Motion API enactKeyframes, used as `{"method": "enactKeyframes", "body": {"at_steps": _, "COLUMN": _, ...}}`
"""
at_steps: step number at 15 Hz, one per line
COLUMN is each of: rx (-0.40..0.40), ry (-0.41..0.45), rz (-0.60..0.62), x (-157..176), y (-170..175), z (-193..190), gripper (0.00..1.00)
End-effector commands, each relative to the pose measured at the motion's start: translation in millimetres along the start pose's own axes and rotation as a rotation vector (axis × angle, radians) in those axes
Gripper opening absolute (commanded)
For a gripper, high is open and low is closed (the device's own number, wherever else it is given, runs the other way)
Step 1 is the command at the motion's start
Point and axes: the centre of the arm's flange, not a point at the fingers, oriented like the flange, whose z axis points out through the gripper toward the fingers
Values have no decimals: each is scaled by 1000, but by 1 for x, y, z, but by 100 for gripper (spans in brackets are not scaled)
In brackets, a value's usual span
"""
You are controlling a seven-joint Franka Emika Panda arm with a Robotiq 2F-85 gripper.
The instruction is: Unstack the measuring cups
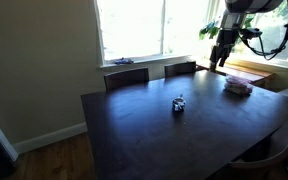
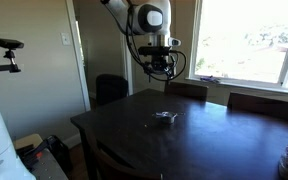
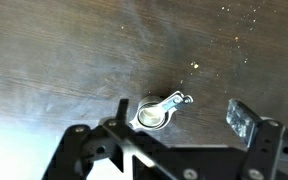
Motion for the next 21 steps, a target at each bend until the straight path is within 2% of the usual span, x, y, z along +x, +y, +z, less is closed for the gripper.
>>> {"method": "enactKeyframes", "body": {"at_steps": 1, "rx": 9, "ry": 12, "rz": 34, "x": 25, "y": 9, "z": 29, "gripper": 100}}
{"method": "enactKeyframes", "body": {"at_steps": 2, "rx": 2, "ry": -2, "rz": 7, "x": 11, "y": 3, "z": 20, "gripper": 100}}
{"method": "enactKeyframes", "body": {"at_steps": 4, "rx": 5, "ry": -14, "rz": 9, "x": 18, "y": 6, "z": 33, "gripper": 100}}
{"method": "enactKeyframes", "body": {"at_steps": 7, "rx": 3, "ry": -10, "rz": 9, "x": 21, "y": 7, "z": 34, "gripper": 100}}
{"method": "enactKeyframes", "body": {"at_steps": 9, "rx": -20, "ry": 1, "rz": 26, "x": 27, "y": 5, "z": 44, "gripper": 100}}
{"method": "enactKeyframes", "body": {"at_steps": 17, "rx": -27, "ry": 38, "rz": 178, "x": 61, "y": 19, "z": 119, "gripper": 100}}
{"method": "enactKeyframes", "body": {"at_steps": 21, "rx": -57, "ry": 93, "rz": 272, "x": 73, "y": 29, "z": 159, "gripper": 100}}
